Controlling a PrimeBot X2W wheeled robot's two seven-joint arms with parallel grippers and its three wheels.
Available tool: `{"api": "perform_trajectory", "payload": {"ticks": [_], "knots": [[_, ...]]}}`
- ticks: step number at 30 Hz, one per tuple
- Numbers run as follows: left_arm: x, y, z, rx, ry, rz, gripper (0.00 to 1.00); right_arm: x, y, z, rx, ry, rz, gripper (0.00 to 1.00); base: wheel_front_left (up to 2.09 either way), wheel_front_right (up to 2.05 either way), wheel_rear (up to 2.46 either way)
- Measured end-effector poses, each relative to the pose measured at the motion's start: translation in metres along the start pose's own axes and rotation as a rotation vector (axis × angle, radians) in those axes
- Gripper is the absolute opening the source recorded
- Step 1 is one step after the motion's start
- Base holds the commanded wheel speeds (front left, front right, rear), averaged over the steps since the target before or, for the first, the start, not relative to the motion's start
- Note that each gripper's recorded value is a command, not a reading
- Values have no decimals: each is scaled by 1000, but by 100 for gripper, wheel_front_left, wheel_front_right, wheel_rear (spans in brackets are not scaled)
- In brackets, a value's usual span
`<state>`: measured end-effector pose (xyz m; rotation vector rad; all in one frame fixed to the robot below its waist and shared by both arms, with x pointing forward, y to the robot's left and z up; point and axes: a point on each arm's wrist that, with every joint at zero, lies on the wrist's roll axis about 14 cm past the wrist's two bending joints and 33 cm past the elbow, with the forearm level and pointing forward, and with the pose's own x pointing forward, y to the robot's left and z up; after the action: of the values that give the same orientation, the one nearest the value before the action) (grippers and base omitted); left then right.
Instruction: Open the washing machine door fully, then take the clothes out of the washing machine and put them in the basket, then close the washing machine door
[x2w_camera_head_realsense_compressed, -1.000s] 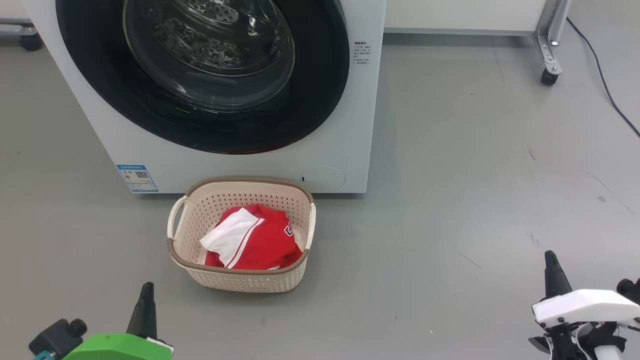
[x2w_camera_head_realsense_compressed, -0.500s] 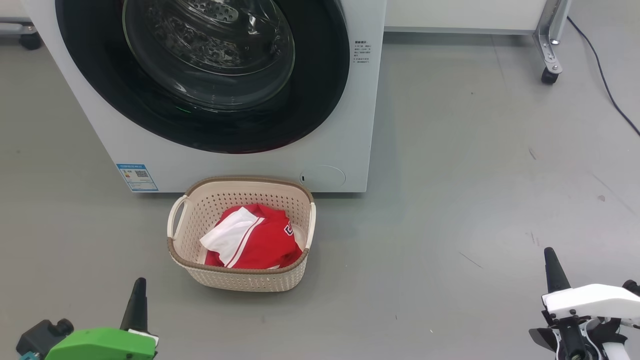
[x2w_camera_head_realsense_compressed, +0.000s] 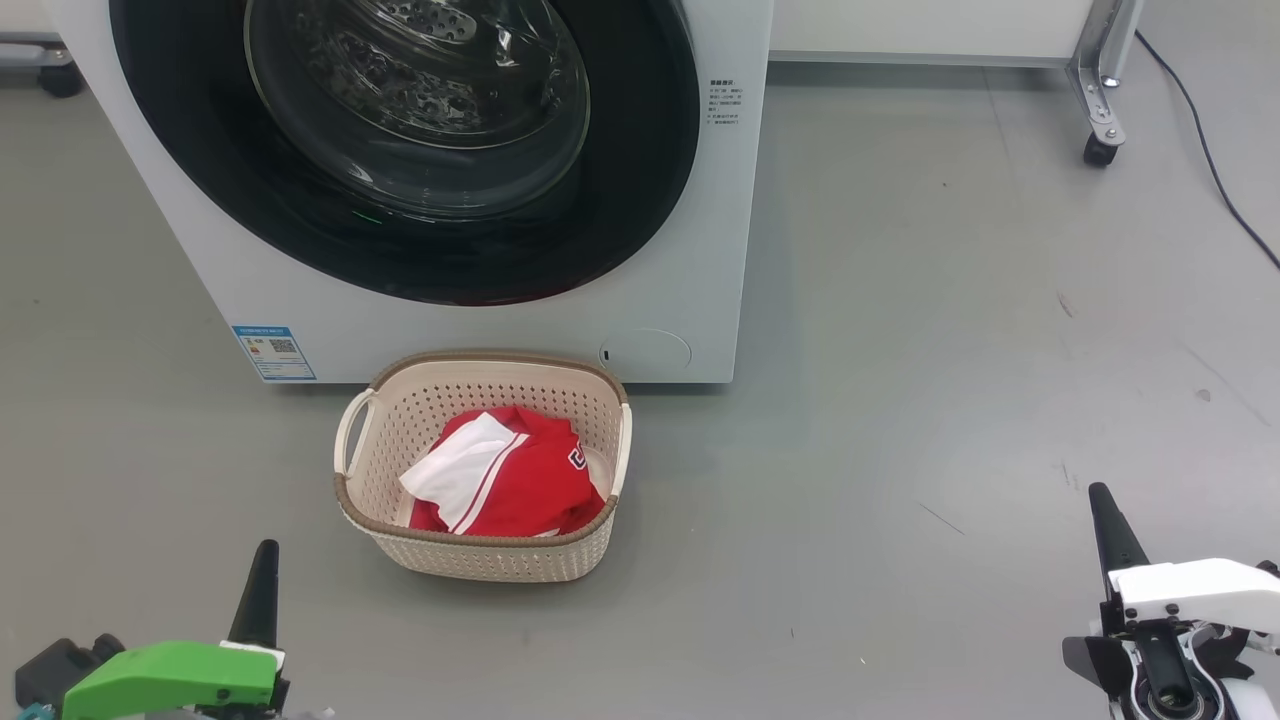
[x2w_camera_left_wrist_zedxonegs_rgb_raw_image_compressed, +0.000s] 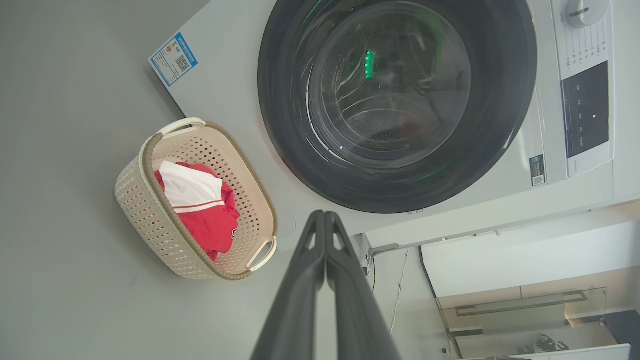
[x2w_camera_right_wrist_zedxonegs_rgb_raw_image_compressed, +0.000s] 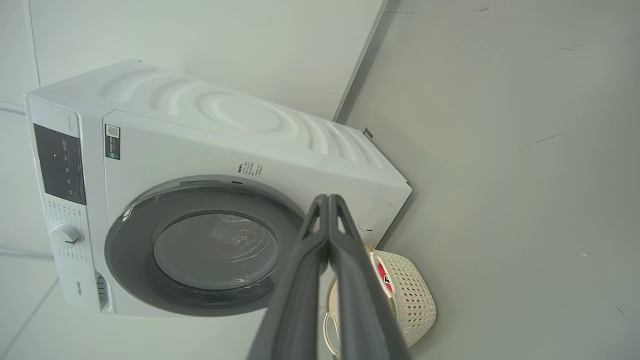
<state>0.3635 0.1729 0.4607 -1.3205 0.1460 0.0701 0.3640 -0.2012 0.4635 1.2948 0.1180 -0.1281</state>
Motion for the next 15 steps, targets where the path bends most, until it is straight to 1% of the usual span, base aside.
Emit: {"api": "perform_trajectory", "payload": {"ticks": [6,15], "knots": [[1,0,3,-90,2,-1,0,4,6,4,86,-4,21,0,0,0,0],[5,-7,10,-187,-6,-23,0,6,11,6,205,-6,47,0,0,0,0]]}}
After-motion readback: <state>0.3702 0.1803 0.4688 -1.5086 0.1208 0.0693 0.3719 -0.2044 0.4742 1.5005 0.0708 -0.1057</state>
